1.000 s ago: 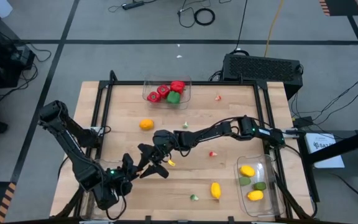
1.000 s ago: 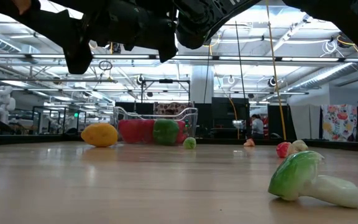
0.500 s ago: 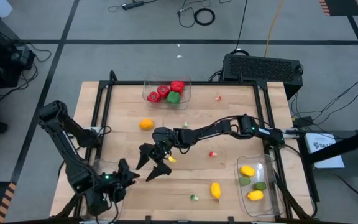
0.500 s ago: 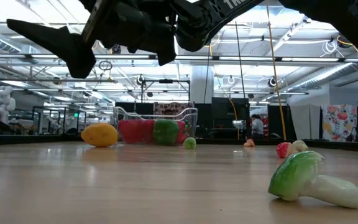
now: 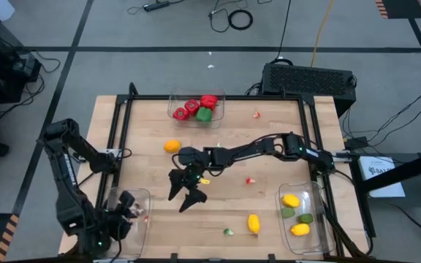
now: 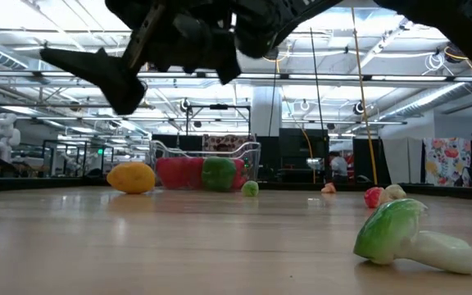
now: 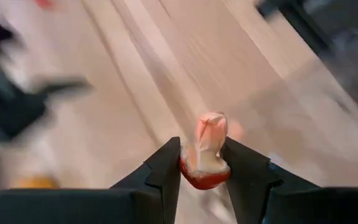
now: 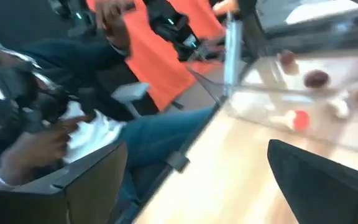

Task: Sort produce into baskets
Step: Put the red mushroom into the bottom left transparent bin

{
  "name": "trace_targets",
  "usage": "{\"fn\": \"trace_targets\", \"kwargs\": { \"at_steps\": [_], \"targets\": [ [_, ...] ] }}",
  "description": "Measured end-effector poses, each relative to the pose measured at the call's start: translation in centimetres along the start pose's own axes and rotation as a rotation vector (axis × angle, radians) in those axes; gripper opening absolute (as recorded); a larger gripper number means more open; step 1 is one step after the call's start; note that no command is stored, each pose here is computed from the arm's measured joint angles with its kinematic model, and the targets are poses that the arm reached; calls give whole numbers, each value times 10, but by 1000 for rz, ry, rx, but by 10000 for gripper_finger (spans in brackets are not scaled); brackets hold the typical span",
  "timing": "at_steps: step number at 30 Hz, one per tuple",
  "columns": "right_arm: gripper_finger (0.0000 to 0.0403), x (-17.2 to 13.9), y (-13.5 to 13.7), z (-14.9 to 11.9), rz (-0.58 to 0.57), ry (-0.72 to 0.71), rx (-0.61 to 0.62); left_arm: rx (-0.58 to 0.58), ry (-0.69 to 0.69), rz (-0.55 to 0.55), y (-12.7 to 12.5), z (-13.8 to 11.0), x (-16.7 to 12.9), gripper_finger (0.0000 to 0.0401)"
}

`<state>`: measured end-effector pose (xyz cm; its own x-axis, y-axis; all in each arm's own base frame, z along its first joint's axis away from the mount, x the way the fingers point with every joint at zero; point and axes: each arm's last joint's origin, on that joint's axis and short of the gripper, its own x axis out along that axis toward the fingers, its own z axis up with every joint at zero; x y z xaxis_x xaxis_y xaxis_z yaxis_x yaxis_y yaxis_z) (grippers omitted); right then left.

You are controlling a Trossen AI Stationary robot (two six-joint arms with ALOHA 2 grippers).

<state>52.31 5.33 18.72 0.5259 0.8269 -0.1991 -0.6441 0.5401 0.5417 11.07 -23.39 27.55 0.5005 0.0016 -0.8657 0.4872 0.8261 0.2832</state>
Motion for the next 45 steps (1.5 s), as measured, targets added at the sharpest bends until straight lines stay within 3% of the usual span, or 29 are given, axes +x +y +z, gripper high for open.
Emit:
{"fn": "trace_targets", "kwargs": {
  "at_steps": [4, 7, 15, 21, 27, 31, 34, 38, 45],
  "targets": [
    [381, -9, 12, 8, -114, 32, -42, -95, 120, -80, -7, -13, 1, 116],
    [380, -13, 25, 15, -167, 60, -78, -122, 134, -91, -12, -19, 5, 116],
    [380, -12, 68, 29, -221, 101, -173, -277, 259, -16, -9, -32, 34, 116],
    [380, -20, 107, 38, -383, 174, -223, -460, 370, 25, -7, -43, 54, 140],
    [380, -34, 139, 41, -499, 258, -182, -509, 351, 26, -9, -41, 55, 203],
    [380, -43, 164, 42, -517, 293, -139, -695, 396, 34, -7, -37, 49, 217],
    [380, -48, 180, 35, -631, 375, -111, -797, 417, 43, -6, -30, 39, 212],
    [380, -53, 186, 18, -762, 511, -19, -799, 336, 80, -1, -18, 23, 199],
    [380, -44, 178, -32, -835, 663, 131, -618, -61, 329, 18, 3, 3, 183]
  ]
}}
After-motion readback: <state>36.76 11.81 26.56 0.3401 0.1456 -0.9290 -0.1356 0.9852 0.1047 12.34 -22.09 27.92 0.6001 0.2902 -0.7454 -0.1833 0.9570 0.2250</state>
